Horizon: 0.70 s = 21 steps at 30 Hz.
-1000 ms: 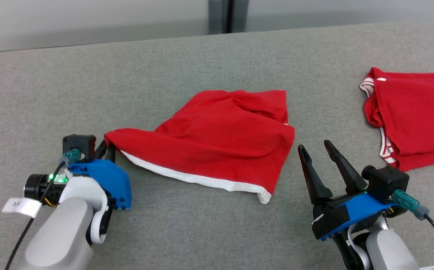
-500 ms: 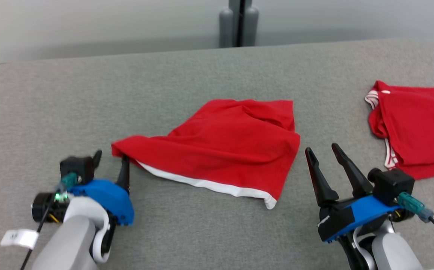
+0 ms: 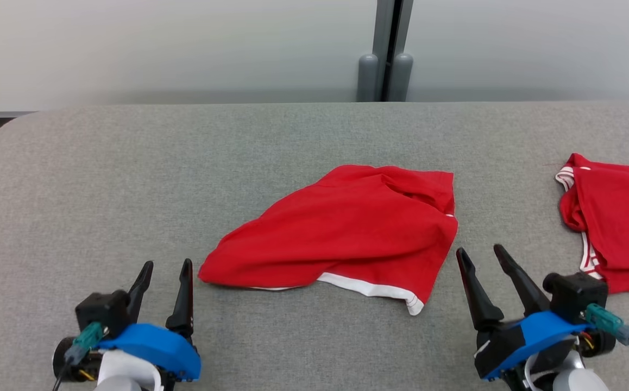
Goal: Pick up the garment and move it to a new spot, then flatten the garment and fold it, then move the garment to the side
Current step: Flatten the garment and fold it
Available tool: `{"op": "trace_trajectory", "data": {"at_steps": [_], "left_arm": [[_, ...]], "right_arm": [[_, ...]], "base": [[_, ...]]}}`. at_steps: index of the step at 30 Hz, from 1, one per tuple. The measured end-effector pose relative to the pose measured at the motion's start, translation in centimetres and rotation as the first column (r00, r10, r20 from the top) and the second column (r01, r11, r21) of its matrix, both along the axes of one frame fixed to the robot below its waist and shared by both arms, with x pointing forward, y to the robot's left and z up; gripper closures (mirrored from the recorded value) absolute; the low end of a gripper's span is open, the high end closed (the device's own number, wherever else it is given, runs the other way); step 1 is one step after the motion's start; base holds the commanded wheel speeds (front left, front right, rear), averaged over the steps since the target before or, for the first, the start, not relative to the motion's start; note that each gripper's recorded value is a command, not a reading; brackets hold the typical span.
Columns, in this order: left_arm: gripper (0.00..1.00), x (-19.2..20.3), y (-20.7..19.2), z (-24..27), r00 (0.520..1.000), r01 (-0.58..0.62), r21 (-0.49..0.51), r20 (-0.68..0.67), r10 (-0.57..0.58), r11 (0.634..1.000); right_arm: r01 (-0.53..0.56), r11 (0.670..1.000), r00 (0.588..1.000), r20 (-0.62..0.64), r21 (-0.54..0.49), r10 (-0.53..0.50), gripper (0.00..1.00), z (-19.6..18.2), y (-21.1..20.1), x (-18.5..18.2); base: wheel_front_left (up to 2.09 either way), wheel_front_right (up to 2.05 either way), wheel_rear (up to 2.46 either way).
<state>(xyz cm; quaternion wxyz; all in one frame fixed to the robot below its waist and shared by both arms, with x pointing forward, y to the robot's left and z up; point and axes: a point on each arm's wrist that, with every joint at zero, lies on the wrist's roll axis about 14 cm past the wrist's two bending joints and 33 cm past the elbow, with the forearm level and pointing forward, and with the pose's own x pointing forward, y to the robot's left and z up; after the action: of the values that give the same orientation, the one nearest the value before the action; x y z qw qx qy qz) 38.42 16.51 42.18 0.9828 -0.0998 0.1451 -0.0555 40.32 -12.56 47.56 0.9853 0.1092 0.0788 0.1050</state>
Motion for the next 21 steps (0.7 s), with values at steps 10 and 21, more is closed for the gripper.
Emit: {"op": "trace_trajectory", "data": {"at_steps": [10, 21], "left_arm": [[0.00, -1.5, 1.7, 3.6, 0.986, -0.071, -0.015, 0.148, 0.072, 0.997], [0.00, -0.5, 2.3, 5.4, 0.973, -0.086, -0.017, 0.212, 0.088, 0.996]], "right_arm": [[-0.028, 1.000, 0.996, -0.083, -0.006, 0.027, 0.00, -1.4, 0.6, -1.3], [-0.098, 0.992, 0.958, -0.277, -0.073, 0.075, 0.00, -5.7, 1.7, 0.1]], "base": [[0.00, 0.00, 0.00], [0.00, 0.00, 0.00]]}}
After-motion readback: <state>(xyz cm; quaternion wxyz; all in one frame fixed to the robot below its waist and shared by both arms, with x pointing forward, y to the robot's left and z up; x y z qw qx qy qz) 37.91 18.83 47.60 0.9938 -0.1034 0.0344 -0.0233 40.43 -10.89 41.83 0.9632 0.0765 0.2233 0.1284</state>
